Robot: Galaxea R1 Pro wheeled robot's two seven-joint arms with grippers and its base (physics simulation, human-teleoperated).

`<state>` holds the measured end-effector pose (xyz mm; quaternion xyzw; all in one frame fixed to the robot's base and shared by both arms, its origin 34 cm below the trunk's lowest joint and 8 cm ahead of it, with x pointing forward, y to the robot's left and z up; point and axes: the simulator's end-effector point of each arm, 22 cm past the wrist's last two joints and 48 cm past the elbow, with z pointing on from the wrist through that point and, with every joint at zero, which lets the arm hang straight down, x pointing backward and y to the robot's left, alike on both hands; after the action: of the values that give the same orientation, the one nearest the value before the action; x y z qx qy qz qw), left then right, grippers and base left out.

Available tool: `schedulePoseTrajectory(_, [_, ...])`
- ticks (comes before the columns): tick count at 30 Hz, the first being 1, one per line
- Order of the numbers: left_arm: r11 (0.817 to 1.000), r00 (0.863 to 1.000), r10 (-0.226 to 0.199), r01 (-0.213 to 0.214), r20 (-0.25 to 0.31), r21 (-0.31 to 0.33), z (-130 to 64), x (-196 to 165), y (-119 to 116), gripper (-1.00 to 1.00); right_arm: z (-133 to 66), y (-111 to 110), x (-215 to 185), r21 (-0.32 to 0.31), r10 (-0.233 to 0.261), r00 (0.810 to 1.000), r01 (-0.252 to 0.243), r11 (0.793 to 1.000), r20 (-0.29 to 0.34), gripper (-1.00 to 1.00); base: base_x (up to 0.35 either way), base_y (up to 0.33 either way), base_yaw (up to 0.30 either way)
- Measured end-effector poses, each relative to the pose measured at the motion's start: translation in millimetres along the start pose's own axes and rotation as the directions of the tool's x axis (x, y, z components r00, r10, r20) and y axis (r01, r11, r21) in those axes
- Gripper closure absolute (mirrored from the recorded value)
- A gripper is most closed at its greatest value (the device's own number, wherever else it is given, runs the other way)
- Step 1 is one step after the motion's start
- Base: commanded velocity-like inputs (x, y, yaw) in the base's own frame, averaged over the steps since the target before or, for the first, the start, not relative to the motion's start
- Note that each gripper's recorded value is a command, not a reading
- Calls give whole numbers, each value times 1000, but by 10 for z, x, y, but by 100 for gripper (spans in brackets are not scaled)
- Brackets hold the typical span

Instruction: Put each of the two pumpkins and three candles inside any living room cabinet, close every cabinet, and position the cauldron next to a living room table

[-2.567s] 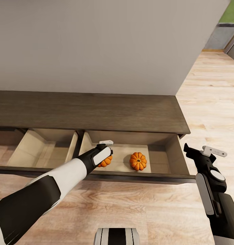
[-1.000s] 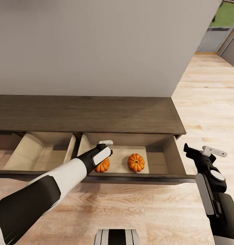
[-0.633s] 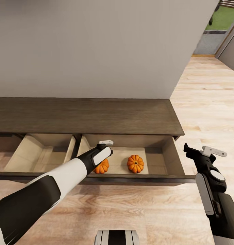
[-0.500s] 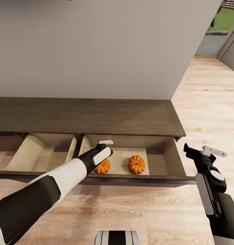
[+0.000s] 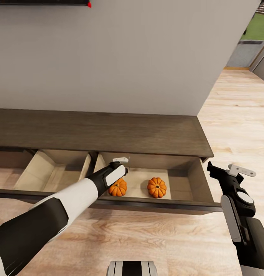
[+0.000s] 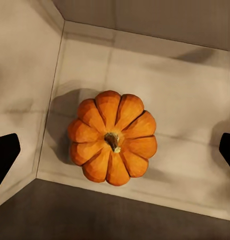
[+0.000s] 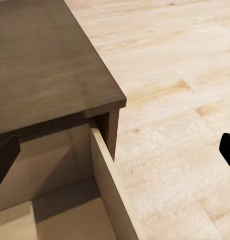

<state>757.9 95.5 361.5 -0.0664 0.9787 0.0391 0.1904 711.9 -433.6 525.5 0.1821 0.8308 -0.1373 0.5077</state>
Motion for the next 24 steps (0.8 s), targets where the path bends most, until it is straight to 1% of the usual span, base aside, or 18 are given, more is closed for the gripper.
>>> schedulePoseTrajectory(1, [1000, 1000, -10, 10, 19, 13, -28, -51, -55, -100, 0, -1, 3, 0, 0, 1000, 0, 1000, -1, -100, 0, 0, 2])
schedulePoseTrajectory(2, [999, 997, -38, 37, 59, 27, -69, -155, -114, -100, 1, -4, 5, 1, -1, 1000, 1, 1000, -1, -100, 0, 0, 1])
schedulePoseTrajectory(3, [998, 994, -62, 60, 88, 31, -98, -228, -137, -100, 1, -5, 6, 1, 0, 1000, 0, 1000, -1, -100, 0, 0, 1])
schedulePoseTrajectory(5, [996, 991, -82, 79, 111, 30, -126, -284, -148, -100, 2, -8, 5, 2, 0, 1000, 0, 1000, -1, -100, 0, 0, 0])
schedulePoseTrajectory(7, [994, 983, -109, 106, 145, 27, -188, -373, -171, -100, 3, -12, 2, 3, -1, 1000, 1, 1000, 0, -100, 0, 0, 0])
schedulePoseTrajectory(10, [993, 981, -117, 113, 157, 40, -234, -409, -228, -100, 2, -11, 7, 3, -1, 1000, 1, 1000, -1, -100, 0, 0, 0])
schedulePoseTrajectory(12, [993, 981, -118, 112, 154, 47, -240, -363, -263, -100, 4, -13, 12, 4, -2, 1000, 2, 1000, -2, -100, 0, 0, 0])
schedulePoseTrajectory(14, [991, 982, -118, 108, 149, 75, -285, -278, -381, -100, 7, -19, 18, 5, -3, 1000, 3, 1000, -3, -100, 0, 0, 0])
schedulePoseTrajectory(15, [989, 980, -120, 105, 158, 103, -368, -302, -487, -100, 7, -17, 26, 5, -3, 1000, 3, 1000, -5, -100, 0, 0, 0])
schedulePoseTrajectory(19, [986, 974, -131, 108, 186, 127, -493, -395, -457, -100, 8, -14, 29, 4, -3, 1000, 3, 1000, -5, -100, 0, 0, 0])
schedulePoseTrajectory(24, [981, 965, -146, 113, 220, 158, -745, -420, -395, -100, 9, -11, 37, 3, -3, 1000, 3, 1000, -7, -100, 0, 0, 0])
